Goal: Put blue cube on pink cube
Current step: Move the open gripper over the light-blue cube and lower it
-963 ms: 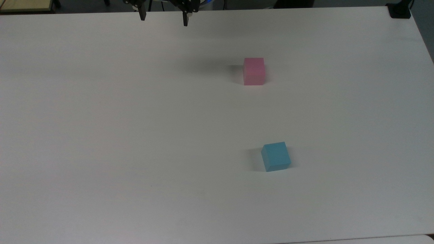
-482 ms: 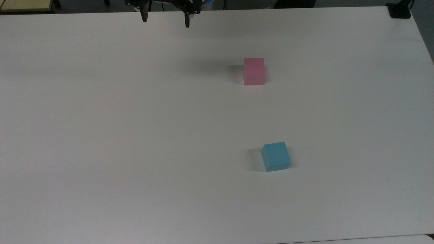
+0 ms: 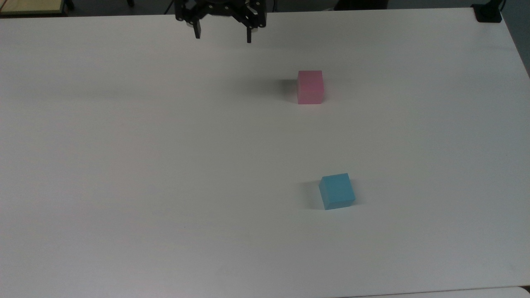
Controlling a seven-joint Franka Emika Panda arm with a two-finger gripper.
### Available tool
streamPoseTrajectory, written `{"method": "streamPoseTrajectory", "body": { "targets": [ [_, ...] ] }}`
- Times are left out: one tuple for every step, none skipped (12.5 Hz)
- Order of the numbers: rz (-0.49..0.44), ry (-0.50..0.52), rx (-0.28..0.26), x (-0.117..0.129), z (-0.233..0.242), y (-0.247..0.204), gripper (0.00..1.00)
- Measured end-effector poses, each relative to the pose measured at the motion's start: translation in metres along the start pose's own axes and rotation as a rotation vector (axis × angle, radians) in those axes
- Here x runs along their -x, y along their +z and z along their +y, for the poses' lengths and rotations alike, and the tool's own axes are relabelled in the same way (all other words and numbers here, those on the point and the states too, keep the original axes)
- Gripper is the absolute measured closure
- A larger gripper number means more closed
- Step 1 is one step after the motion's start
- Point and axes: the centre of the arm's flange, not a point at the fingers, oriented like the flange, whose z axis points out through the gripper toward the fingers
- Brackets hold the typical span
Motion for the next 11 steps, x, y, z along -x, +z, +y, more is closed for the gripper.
{"method": "streamPoseTrajectory", "body": {
  "targets": [
    [0.010,-0.019,0.000,-0.006,-0.012,0.008,0.00],
    [0.038,-0.038,-0.002,-0.016,-0.026,0.019,0.00],
    [0.062,-0.052,-0.004,-0.024,-0.036,0.028,0.00],
    [0.069,-0.061,-0.004,-0.028,-0.043,0.035,0.00],
    [0.068,-0.069,-0.004,-0.029,-0.048,0.036,0.00],
    [0.069,-0.081,-0.005,-0.027,-0.055,0.036,0.00],
    [0.068,-0.095,-0.005,-0.026,-0.064,0.037,0.00],
    [0.062,-0.105,-0.004,-0.025,-0.071,0.040,0.00],
    [0.060,-0.108,-0.003,-0.027,-0.073,0.045,0.00],
    [0.065,-0.110,-0.004,-0.030,-0.075,0.049,0.00],
    [0.067,-0.115,-0.006,-0.031,-0.079,0.051,0.00]
  ]
}}
